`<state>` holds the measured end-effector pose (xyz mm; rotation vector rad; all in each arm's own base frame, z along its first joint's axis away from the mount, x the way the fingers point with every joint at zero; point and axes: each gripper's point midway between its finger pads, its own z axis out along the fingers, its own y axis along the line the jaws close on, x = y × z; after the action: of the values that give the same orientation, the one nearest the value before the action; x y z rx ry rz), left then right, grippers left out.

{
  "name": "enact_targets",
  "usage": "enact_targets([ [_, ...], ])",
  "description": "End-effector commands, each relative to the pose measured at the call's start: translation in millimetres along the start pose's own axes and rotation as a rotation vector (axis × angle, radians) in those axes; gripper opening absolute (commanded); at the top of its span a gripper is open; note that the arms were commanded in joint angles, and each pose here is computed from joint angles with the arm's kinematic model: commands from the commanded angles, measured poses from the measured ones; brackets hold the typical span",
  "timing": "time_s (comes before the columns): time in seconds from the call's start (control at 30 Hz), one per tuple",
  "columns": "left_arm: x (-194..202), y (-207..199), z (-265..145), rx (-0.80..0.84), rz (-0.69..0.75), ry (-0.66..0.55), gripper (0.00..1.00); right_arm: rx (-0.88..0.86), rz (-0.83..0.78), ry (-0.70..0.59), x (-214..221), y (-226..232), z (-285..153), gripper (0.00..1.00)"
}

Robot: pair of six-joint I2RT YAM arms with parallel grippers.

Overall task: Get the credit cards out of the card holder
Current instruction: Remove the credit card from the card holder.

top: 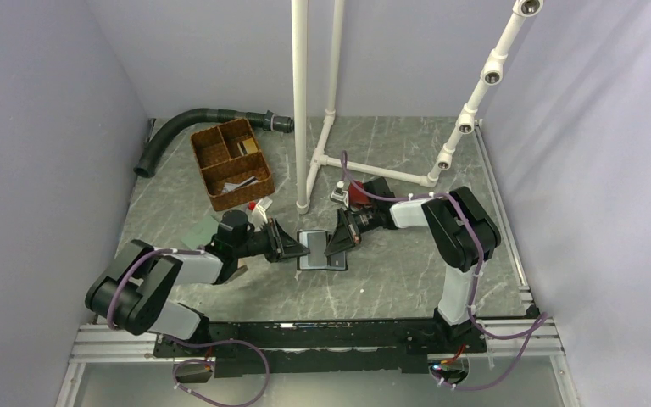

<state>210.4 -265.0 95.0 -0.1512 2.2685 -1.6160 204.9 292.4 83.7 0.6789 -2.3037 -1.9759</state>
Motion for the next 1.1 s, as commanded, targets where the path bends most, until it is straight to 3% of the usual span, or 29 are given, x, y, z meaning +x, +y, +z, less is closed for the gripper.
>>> enact_targets([
  [0.0, -2, -15, 3, 0.068, 0.045, 0.027, 0.22, -0.017, -0.067, -0.001, -9, 5, 1, 0.00],
  [0.13, -3, -15, 5, 0.079, 0.039, 0.029, 0.20, -0.007, -0.063, 0.001, -9, 2, 2, 0.00],
  [0.3, -3, -17, 6, 0.101, 0.035, 0.033, 0.00, 0.008, -0.057, 0.002, -8, -3, 3, 0.00],
  [0.47, -2, -14, 6, 0.104, 0.030, 0.032, 0.00, 0.022, -0.056, 0.005, -7, -8, 3, 0.00],
  [1.07, 6, 33, -18, -0.112, -0.024, 0.004, 0.01, 0.064, -0.007, 0.019, 4, -24, 4, 0.00],
])
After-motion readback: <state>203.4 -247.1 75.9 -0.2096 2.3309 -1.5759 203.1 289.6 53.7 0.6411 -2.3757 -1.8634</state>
